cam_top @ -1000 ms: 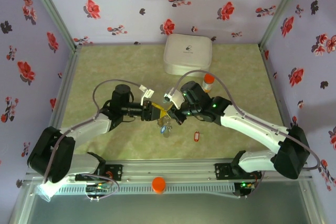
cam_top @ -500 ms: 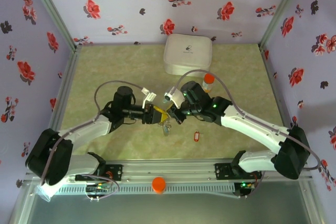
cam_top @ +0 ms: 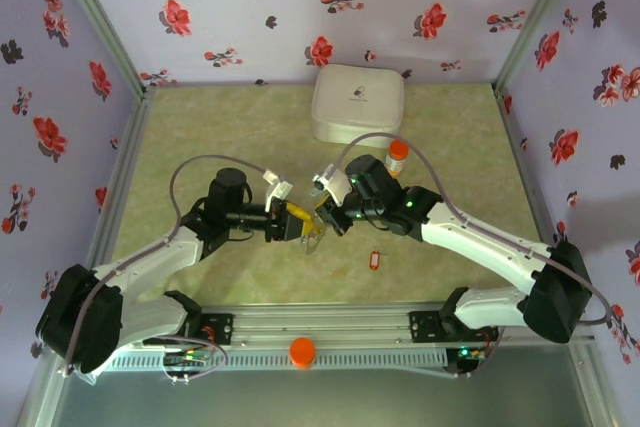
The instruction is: Put the keys on the keyring
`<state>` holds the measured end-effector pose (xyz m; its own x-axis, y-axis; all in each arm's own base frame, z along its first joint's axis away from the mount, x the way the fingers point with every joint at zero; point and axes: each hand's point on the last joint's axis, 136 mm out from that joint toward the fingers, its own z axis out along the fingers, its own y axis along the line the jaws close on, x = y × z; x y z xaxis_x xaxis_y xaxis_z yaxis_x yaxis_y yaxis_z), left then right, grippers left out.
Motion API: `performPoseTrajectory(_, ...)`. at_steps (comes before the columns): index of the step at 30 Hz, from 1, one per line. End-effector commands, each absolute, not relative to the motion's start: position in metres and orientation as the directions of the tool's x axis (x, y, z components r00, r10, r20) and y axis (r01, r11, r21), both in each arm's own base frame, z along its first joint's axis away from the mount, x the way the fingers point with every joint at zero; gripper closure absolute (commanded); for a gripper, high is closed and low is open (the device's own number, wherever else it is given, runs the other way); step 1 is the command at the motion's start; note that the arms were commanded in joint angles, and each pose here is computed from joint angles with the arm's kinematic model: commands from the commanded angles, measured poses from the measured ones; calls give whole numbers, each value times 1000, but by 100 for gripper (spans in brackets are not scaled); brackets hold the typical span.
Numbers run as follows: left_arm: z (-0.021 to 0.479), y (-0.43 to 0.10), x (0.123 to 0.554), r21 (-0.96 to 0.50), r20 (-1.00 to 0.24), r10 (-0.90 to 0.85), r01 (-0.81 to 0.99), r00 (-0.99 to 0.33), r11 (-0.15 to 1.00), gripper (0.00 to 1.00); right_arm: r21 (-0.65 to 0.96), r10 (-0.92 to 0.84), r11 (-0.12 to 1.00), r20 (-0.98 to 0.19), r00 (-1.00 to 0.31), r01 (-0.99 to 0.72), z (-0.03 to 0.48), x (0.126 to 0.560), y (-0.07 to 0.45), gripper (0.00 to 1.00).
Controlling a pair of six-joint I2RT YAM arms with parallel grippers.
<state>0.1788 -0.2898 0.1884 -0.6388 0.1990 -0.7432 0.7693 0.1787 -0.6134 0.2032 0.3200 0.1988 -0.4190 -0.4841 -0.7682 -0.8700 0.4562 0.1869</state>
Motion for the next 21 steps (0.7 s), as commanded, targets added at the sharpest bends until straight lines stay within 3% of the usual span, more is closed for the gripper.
performPoseTrajectory(1,189,-291,186,-584,-758,208,785,-618,205,60,210,-437,427,-804,-403,-880,215,199,328,100)
performPoseTrajectory(10,191,-268,194,-551,-778,177,790,-603,270,60,196,-448,421,-804,-391,-885,212,197,325,100)
performPoseTrajectory(21,190,-277,193,-505,-831,169,846,-530,169,65,213,-459,353,-809,-367,-911,214,189,333,100)
